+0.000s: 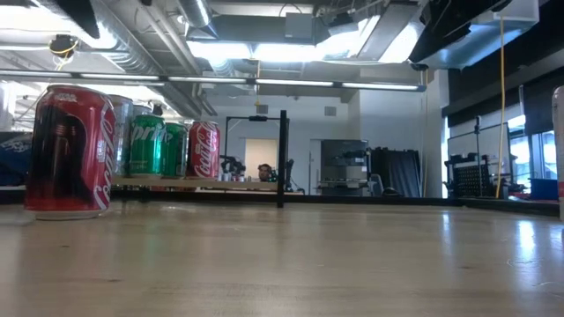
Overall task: Place canned beverage on shelf
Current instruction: Put the red-white soda can on the shelf
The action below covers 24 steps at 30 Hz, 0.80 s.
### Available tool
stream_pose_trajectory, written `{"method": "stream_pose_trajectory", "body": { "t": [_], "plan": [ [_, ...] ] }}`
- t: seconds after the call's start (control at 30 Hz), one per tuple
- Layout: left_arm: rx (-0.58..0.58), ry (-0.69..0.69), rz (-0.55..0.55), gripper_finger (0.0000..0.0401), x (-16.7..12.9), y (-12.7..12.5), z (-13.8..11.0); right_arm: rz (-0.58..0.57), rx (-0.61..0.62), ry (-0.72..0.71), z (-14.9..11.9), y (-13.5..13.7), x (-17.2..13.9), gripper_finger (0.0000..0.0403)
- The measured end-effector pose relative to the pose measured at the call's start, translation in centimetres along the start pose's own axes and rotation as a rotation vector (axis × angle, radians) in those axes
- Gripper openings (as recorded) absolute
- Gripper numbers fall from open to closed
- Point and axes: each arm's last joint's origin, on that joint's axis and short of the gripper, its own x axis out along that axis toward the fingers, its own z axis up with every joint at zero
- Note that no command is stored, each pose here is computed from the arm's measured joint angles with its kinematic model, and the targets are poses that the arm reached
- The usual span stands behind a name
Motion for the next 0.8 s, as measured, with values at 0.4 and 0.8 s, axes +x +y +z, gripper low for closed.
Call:
{"method": "stream_pose_trajectory", "body": {
  "t": [0.4,0.8],
  "plan": [
    [0.001,0.040,0.096,0.0392,1.7,-0.8,-0.7,0.000,0.005,-0.001,0.0,0.0,0.0,0.0287],
    [0.052,0.110,0.317,0.0390,6.1,-1.2,-2.1,0.000,0.002,-0.002,0.0,0.0,0.0,0.0287]
  ]
}}
